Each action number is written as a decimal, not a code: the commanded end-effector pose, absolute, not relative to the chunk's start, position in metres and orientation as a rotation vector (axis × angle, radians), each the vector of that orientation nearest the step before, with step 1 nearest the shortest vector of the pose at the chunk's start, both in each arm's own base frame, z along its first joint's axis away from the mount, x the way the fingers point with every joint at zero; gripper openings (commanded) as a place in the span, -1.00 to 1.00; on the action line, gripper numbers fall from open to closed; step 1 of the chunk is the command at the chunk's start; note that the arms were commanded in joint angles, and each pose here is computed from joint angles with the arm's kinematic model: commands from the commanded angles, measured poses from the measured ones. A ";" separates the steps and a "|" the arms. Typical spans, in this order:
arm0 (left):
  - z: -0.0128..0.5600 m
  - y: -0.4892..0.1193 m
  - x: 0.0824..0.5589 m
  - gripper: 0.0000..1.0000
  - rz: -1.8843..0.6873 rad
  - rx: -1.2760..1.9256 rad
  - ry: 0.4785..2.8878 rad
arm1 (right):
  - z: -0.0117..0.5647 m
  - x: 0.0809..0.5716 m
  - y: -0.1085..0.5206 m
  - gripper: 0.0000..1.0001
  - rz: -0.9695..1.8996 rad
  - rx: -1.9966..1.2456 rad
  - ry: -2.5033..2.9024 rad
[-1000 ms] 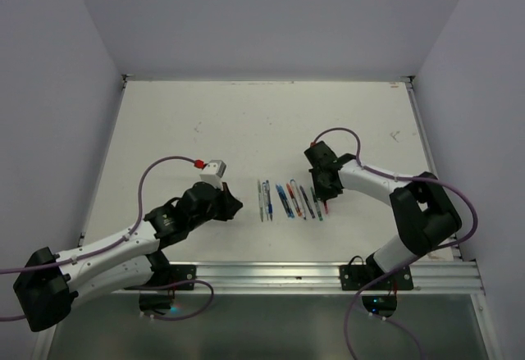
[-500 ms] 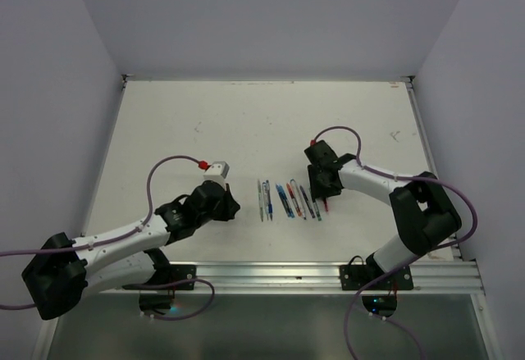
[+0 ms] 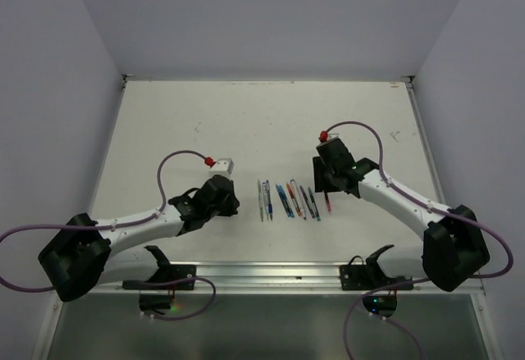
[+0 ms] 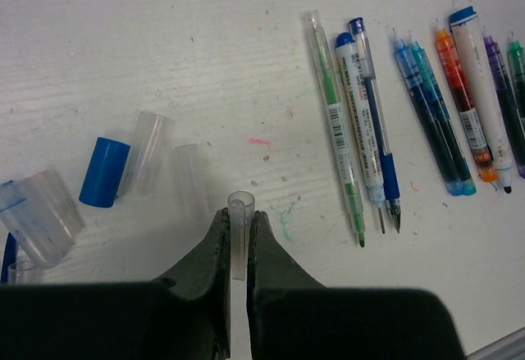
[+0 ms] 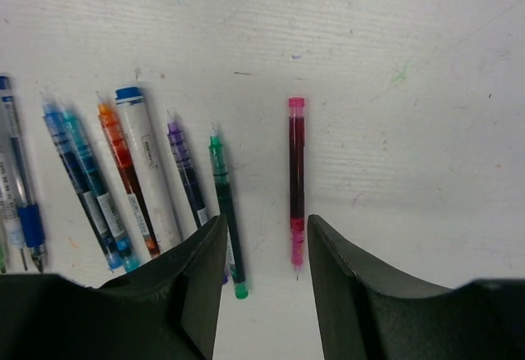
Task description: Open the pen caps
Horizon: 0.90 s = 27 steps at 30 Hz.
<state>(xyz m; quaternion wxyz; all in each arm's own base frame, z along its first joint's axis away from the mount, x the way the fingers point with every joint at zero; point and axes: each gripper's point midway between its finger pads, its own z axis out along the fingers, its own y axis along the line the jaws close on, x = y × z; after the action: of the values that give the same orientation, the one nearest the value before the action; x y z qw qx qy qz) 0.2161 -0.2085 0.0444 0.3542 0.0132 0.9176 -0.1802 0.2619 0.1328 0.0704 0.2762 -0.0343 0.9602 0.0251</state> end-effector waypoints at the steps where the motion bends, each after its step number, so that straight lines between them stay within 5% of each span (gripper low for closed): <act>1: 0.061 -0.217 0.240 -1.00 -0.463 0.024 2.295 | 0.092 0.261 0.130 -0.04 0.096 -0.047 2.526; 27: 0.034 -0.208 0.247 -0.55 -0.404 -0.003 2.346 | 0.117 0.250 0.129 0.01 0.180 -0.028 2.454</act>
<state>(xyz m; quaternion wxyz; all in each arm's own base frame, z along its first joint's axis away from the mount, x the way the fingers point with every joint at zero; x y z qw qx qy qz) 0.2309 -0.2036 0.0218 0.3432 0.0070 0.9268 -0.1525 0.2528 0.1286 0.1148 0.3308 -0.0165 0.9416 0.0605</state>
